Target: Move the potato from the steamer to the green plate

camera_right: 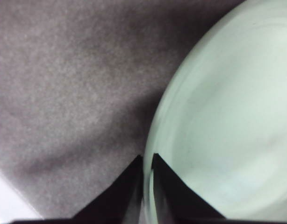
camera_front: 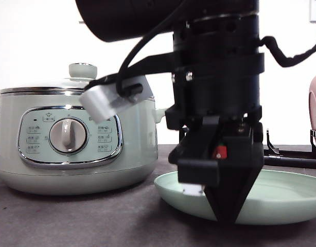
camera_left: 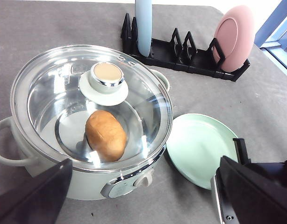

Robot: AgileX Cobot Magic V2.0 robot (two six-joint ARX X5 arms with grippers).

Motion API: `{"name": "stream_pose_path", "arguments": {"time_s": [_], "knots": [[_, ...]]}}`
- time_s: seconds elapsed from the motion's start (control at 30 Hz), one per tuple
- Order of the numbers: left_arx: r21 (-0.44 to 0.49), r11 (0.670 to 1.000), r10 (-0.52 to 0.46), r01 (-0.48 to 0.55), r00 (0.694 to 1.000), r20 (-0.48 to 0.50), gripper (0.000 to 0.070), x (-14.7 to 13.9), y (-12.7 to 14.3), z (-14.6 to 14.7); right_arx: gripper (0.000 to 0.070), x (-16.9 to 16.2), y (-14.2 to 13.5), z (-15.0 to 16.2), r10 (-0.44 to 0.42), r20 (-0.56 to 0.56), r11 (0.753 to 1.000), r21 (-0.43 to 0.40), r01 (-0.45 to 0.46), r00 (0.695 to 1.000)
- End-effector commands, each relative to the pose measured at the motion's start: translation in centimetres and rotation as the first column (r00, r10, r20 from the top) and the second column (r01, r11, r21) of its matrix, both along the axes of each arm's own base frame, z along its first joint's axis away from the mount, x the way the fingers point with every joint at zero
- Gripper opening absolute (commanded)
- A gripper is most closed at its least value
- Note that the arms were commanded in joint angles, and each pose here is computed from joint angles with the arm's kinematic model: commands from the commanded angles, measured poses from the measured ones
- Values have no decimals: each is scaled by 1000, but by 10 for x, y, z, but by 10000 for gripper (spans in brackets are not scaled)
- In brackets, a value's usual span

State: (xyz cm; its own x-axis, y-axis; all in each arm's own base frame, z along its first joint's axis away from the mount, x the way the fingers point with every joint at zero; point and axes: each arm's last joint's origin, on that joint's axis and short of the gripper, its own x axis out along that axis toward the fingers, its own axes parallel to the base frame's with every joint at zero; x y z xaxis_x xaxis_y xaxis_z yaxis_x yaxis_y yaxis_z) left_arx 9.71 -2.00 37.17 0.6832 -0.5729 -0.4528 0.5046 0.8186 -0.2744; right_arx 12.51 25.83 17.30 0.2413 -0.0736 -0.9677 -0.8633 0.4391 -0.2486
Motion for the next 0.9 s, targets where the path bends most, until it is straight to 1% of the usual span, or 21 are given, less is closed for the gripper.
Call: {"name": "stream_pose_path", "arguments": {"time_s": [0.0, 0.07, 0.13, 0.27, 0.37, 0.47, 0.6, 0.67, 0.73, 0.87], "knots": [[9, 1000, -12, 11, 999, 33, 641, 0, 0, 6, 128, -2, 5, -7, -5, -35, 1000, -4, 5, 999], [9, 1000, -12, 11, 999, 33, 641, 0, 0, 6, 278, -2, 5, -7, -9, -39, 1000, -1, 9, 999], [9, 1000, -12, 11, 999, 33, 641, 0, 0, 6, 366, -2, 5, -7, -18, -38, 1000, 3, 18, 999], [9, 1000, -12, 11, 999, 33, 641, 0, 0, 6, 370, -3, 4, -5, -19, -40, 1000, 1, 19, 999], [9, 1000, -12, 11, 999, 33, 641, 0, 0, 6, 370, -4, 2, 2, -18, -36, 1000, 21, 18, 999], [9, 1000, -12, 11, 999, 33, 641, 0, 0, 6, 370, -6, -2, 17, -17, -20, 998, 68, 18, 1000], [8, 1000, -12, 11, 999, 33, 641, 0, 0, 6, 370, -9, -13, 47, -23, 22, 985, 173, 19, 1000], [8, 1000, -12, 11, 999, 33, 641, 0, 0, 6, 370, -10, -20, 66, -31, 40, 970, 241, 20, 999], [8, 1000, -11, 11, 999, 33, 641, 0, 0, 6, 370, -10, -27, 85, -40, 51, 948, 317, 22, 998], [6, 1000, -10, 10, 999, 32, 641, 0, 0, 6, 370, -7, -46, 128, -84, 103, 882, 470, 26, 991]]}}
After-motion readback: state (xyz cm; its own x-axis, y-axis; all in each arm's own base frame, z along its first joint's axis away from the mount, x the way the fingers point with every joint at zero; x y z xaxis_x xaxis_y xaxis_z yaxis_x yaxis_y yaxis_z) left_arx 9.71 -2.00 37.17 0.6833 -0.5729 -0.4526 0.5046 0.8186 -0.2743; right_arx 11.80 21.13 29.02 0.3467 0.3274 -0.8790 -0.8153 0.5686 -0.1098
